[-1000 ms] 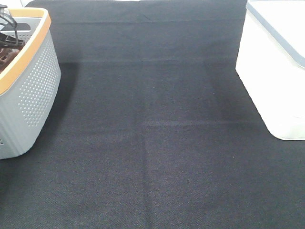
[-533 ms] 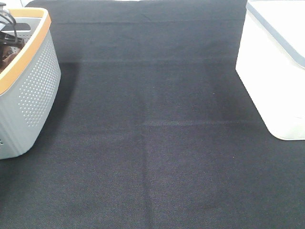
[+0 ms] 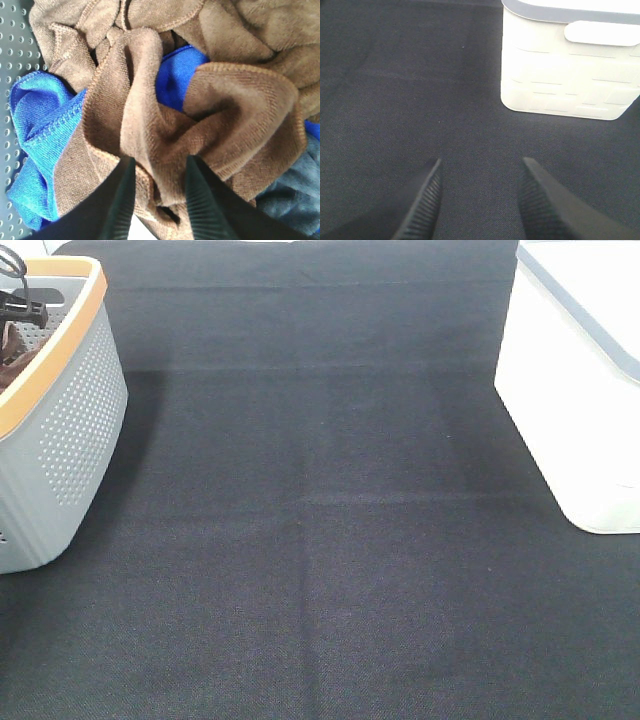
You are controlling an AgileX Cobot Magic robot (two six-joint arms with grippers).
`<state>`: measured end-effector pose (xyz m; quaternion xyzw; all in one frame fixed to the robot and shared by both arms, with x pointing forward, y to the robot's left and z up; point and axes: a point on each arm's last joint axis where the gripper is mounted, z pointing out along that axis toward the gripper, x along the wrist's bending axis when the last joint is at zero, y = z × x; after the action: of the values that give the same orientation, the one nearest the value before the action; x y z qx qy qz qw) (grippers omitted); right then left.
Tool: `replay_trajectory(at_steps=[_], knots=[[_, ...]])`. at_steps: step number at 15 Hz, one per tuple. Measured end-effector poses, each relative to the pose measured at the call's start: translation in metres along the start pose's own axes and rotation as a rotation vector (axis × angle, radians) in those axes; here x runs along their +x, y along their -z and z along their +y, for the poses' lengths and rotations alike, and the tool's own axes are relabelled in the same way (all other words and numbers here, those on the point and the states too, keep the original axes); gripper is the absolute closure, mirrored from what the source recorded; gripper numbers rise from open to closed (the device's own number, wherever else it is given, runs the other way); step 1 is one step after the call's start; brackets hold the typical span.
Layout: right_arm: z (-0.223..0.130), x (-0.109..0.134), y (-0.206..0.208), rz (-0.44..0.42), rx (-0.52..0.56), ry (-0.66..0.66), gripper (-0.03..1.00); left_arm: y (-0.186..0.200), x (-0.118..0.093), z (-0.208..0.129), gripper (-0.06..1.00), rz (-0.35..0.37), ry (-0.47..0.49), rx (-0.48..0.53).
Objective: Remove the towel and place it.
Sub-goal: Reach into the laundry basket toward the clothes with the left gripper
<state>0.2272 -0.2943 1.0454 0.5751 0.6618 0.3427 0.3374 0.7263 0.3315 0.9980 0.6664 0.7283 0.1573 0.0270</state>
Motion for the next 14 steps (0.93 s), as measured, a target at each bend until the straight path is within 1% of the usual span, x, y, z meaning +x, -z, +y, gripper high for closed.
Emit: replay_trajectory(at_steps=[1,2,3,4,5,6,7,8,9,10,12,14], knots=[[0.0,0.0,0.0,0.0,0.0,0.0,0.51,0.0,0.0,0.0,0.61,-0.003,0.001,0.0],[0.0,0.0,0.0,0.0,0.0,0.0,0.51,0.0,-0.002,0.0,0.61,-0.022,0.008,0.002],[0.0,0.0,0.0,0.0,0.0,0.0,0.51,0.0,-0.006,-0.001,0.61,-0.071,0.025,0.008],[0.0,0.0,0.0,0.0,0.0,0.0,0.51,0.001,-0.012,-0.001,0.61,-0.146,0.032,0.008],[0.0,0.0,0.0,0.0,0.0,0.0,0.51,0.001,-0.017,0.0,0.61,-0.199,0.013,0.002],[0.0,0.0,0.0,0.0,0.0,0.0,0.51,0.001,-0.017,0.0,0.59,-0.219,-0.006,-0.004],[0.0,0.0,0.0,0.0,0.0,0.0,0.51,0.001,-0.017,0.0,0.59,-0.219,-0.006,-0.004],[0.0,0.0,0.0,0.0,0.0,0.0,0.51,0.001,-0.015,0.0,0.54,-0.203,-0.011,-0.001],[0.0,0.0,0.0,0.0,0.0,0.0,0.51,0.001,-0.012,0.0,0.47,-0.166,-0.013,0.002],[0.0,0.0,0.0,0.0,0.0,0.0,0.51,0.0,-0.007,0.0,0.4,-0.112,-0.024,0.0],[0.0,0.0,0.0,0.0,0.0,0.0,0.51,-0.001,-0.001,0.0,0.37,-0.051,-0.038,0.0],[0.0,0.0,0.0,0.0,0.0,0.0,0.51,-0.001,0.0,0.0,0.37,-0.044,-0.035,0.0]])
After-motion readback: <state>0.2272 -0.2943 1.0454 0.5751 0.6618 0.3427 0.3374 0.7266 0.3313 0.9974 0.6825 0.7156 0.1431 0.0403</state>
